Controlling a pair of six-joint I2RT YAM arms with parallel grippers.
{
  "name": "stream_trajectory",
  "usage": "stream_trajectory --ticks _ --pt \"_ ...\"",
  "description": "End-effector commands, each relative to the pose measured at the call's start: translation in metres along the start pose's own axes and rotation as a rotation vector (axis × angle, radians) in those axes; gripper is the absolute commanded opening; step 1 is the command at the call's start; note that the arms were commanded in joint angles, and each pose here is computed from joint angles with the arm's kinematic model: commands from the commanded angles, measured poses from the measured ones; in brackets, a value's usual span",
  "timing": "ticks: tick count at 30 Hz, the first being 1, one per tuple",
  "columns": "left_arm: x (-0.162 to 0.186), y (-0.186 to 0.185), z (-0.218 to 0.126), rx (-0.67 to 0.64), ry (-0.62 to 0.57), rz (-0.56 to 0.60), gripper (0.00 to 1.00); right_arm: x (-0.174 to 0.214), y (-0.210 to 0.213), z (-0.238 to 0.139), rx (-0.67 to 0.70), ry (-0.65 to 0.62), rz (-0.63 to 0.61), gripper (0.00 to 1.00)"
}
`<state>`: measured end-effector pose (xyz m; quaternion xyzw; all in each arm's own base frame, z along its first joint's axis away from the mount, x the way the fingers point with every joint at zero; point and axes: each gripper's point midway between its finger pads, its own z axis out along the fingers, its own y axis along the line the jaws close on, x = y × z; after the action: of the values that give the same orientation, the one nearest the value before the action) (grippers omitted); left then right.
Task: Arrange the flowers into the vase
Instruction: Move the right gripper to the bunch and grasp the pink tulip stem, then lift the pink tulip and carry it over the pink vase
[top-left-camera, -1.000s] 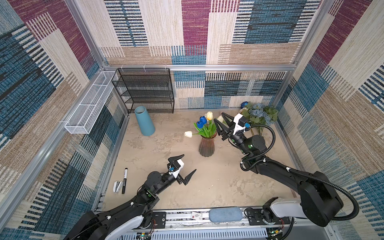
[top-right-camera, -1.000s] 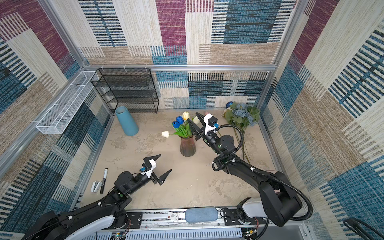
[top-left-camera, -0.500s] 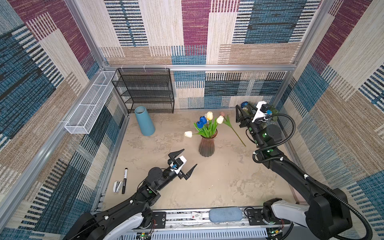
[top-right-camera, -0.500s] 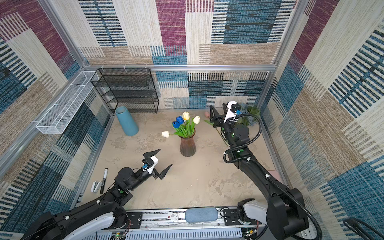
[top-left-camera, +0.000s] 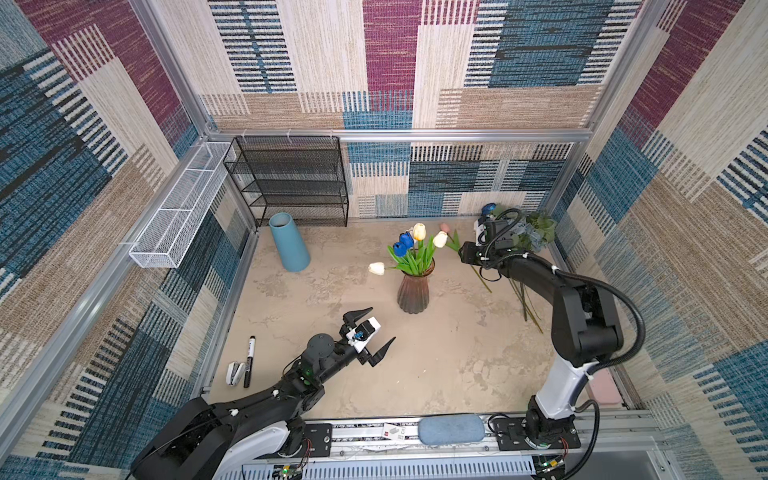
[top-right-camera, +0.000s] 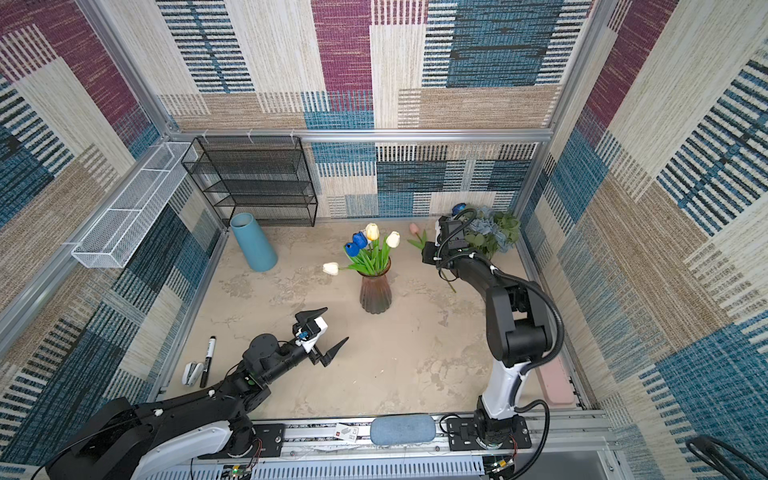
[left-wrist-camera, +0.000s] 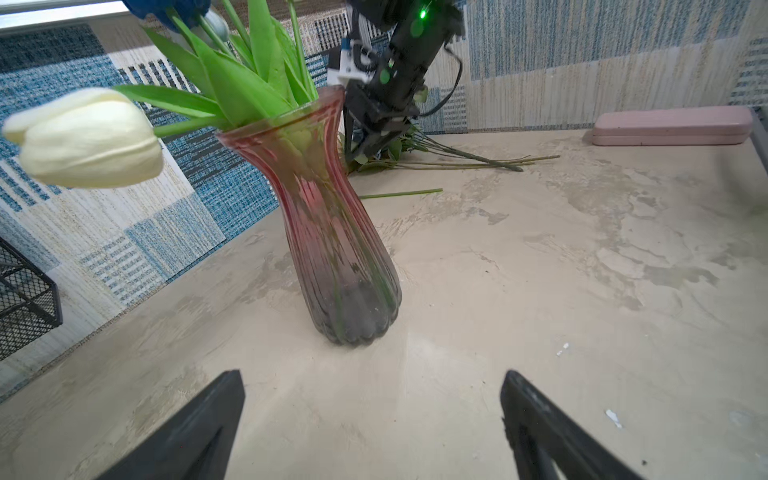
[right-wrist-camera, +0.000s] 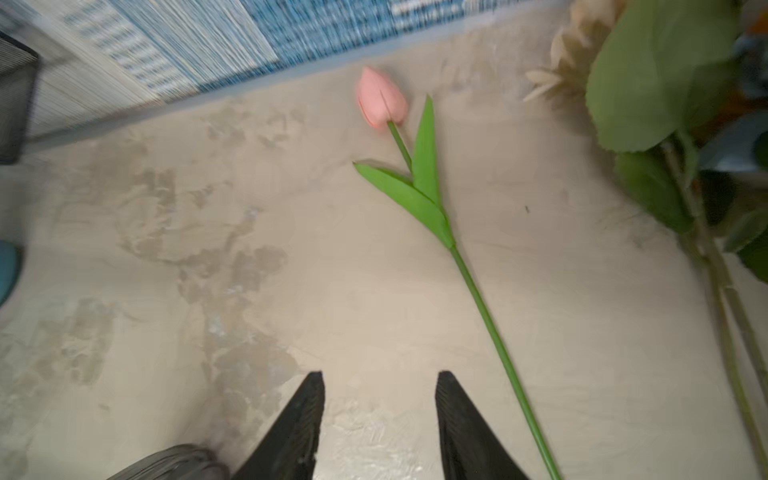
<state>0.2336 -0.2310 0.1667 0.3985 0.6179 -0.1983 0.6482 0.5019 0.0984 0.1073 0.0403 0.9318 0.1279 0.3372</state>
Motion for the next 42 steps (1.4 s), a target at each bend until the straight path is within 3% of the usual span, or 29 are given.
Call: stream_trajectory --ticks 1,5,8,11,17,22,25,28,35,38,42 --pt "-0.016 -0.007 0.001 0.058 -0.044 -0.022 0.99 0.013 -0.032 0.015 0.161 0.115 -0.046 0.46" --pt "-0.022 -0.009 -0.002 0.066 -0.069 -0.034 0.99 0.004 -0.055 0.036 0.204 0.152 -0.045 0.47" --pt "-0.02 -0.008 -0.001 0.063 -0.059 -0.034 0.99 0.007 -0.052 0.053 0.14 0.197 -0.061 0.48" --pt "-0.02 -0.01 0.0 0.073 -0.06 -0.041 0.99 0.015 -0.053 0.067 0.126 0.259 -0.086 0.4" --pt "-0.03 -0.015 0.0 0.114 -0.094 -0.063 0.99 0.026 -0.065 0.079 0.164 0.286 -0.133 0.39" --pt "-0.031 -0.015 -0.001 0.11 -0.096 -0.059 0.99 0.041 -0.075 0.087 0.198 0.324 -0.136 0.16" --pt "-0.032 -0.015 -0.002 0.112 -0.096 -0.057 0.99 0.043 -0.069 0.085 0.165 0.314 -0.126 0.09" --pt "-0.031 -0.015 -0.001 0.113 -0.091 -0.058 0.99 0.032 -0.058 0.075 0.121 0.258 -0.127 0.02" --pt "-0.03 -0.015 -0.001 0.111 -0.088 -0.063 0.99 -0.003 -0.02 0.036 -0.034 0.105 -0.116 0.0" --pt "-0.031 -0.013 -0.002 0.101 -0.094 -0.063 0.99 -0.028 0.009 0.004 -0.148 -0.008 -0.118 0.0" --pt "-0.033 -0.011 -0.003 0.085 -0.11 -0.068 0.99 -0.075 0.059 -0.07 -0.292 -0.242 -0.169 0.0"
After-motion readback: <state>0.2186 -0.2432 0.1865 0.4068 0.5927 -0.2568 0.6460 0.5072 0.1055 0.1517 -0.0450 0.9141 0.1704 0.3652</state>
